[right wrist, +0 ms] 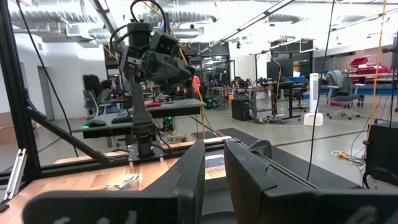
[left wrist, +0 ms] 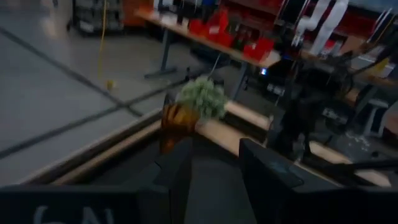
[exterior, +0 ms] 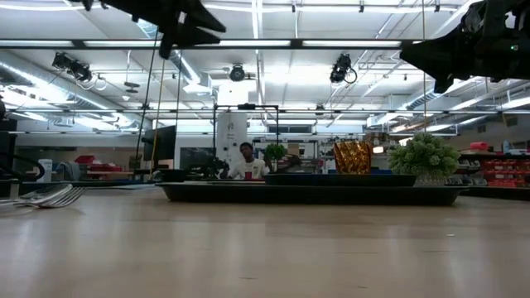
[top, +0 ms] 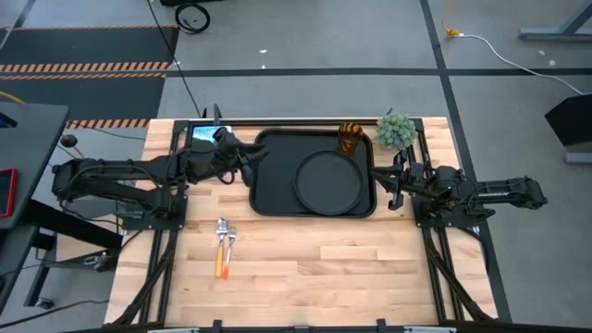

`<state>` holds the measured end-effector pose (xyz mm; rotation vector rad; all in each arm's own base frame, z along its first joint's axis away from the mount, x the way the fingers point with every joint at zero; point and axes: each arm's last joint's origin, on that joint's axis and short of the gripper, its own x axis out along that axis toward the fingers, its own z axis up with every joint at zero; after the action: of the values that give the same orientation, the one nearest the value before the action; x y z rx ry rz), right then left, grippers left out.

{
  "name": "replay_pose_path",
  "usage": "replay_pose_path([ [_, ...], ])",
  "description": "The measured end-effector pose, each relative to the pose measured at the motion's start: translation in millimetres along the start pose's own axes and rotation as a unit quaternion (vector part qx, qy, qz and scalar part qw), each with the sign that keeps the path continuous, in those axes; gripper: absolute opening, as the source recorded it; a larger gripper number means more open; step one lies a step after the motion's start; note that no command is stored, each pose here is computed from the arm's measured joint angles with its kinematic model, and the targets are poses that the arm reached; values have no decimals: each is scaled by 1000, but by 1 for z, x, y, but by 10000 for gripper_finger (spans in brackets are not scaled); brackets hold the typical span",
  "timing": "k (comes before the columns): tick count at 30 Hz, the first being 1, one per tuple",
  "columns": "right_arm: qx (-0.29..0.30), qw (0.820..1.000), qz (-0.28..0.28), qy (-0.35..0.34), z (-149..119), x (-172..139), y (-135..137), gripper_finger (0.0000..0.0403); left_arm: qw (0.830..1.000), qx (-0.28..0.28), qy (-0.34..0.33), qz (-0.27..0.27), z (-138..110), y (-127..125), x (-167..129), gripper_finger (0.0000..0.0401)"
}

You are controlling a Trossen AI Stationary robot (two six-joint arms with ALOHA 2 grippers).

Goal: Pick and place plate/cup/fork/spoon on tray
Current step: Put the orange fork to the left of the black plate on the black tray

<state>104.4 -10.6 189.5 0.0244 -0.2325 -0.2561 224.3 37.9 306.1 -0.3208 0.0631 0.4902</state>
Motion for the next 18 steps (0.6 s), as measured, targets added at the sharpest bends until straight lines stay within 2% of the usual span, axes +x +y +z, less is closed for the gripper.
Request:
replay_pose_path([
  [4, 0, 1000, 0, 0, 0, 0, 0, 68, 1000, -10, 19, 2, 0, 2, -10, 142],
  [10, 0, 1000, 0, 0, 0, 0, 0, 68, 999, 25, 26, -18, -2, -6, -15, 142],
  [18, 0, 1000, 0, 0, 0, 0, 0, 68, 998, 52, 15, -13, -2, -10, -16, 142],
])
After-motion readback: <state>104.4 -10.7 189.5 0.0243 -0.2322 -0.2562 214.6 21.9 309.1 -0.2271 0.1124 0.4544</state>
